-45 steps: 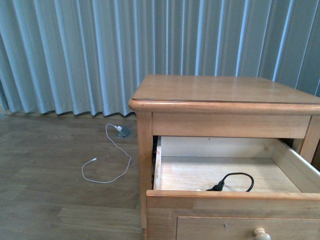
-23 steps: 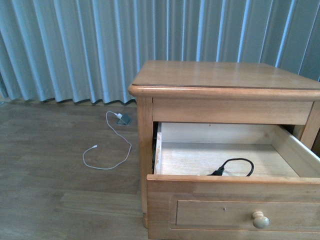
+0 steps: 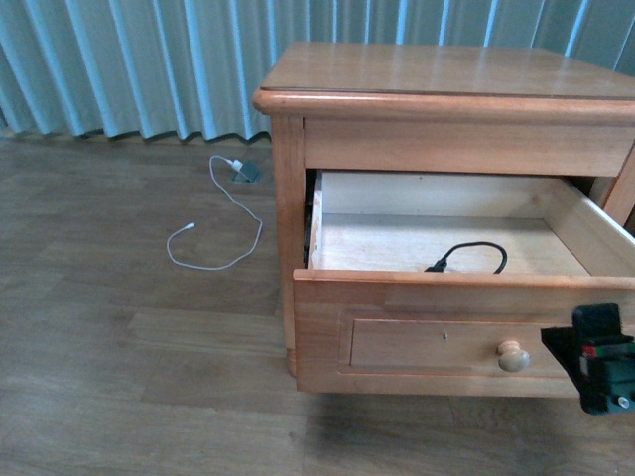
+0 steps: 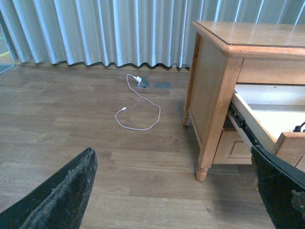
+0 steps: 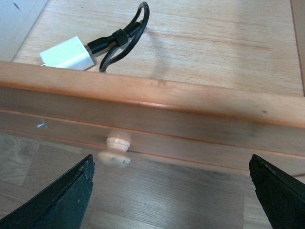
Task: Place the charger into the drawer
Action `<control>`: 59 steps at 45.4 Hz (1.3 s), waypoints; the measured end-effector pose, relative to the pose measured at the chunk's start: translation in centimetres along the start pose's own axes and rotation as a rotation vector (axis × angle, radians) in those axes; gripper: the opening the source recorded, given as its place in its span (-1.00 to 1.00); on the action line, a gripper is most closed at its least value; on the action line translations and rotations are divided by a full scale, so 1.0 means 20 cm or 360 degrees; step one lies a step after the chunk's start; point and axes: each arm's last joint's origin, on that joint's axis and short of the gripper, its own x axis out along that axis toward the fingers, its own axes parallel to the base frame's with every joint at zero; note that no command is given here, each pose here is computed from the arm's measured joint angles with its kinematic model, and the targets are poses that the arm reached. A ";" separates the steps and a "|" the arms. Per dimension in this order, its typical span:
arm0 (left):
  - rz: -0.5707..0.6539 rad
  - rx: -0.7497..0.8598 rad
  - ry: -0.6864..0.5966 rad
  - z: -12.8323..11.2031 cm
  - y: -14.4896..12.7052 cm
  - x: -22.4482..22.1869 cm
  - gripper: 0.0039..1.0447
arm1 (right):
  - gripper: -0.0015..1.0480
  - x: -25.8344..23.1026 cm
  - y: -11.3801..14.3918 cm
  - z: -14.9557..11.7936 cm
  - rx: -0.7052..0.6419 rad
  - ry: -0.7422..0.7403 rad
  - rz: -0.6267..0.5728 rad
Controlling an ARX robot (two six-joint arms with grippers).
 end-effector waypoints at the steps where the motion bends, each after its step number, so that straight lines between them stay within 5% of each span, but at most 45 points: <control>1: 0.0000 0.0000 0.0000 0.00 0.00 0.00 0.89 | 0.84 0.03 0.00 0.00 0.0001 0.0006 -0.0002; 16: -0.0001 0.0000 -0.0001 0.00 0.00 0.00 0.89 | 0.84 0.32 0.00 0.05 0.0007 -0.0064 -0.0024; 48: 0.0000 0.0000 -0.0001 0.00 0.00 0.00 0.89 | 0.84 0.83 0.07 0.43 -0.0072 -0.0477 -0.0144; 59: 0.0000 0.0000 -0.0001 0.00 0.00 0.00 0.89 | 0.84 0.93 0.08 0.43 -0.0067 -0.0481 -0.0201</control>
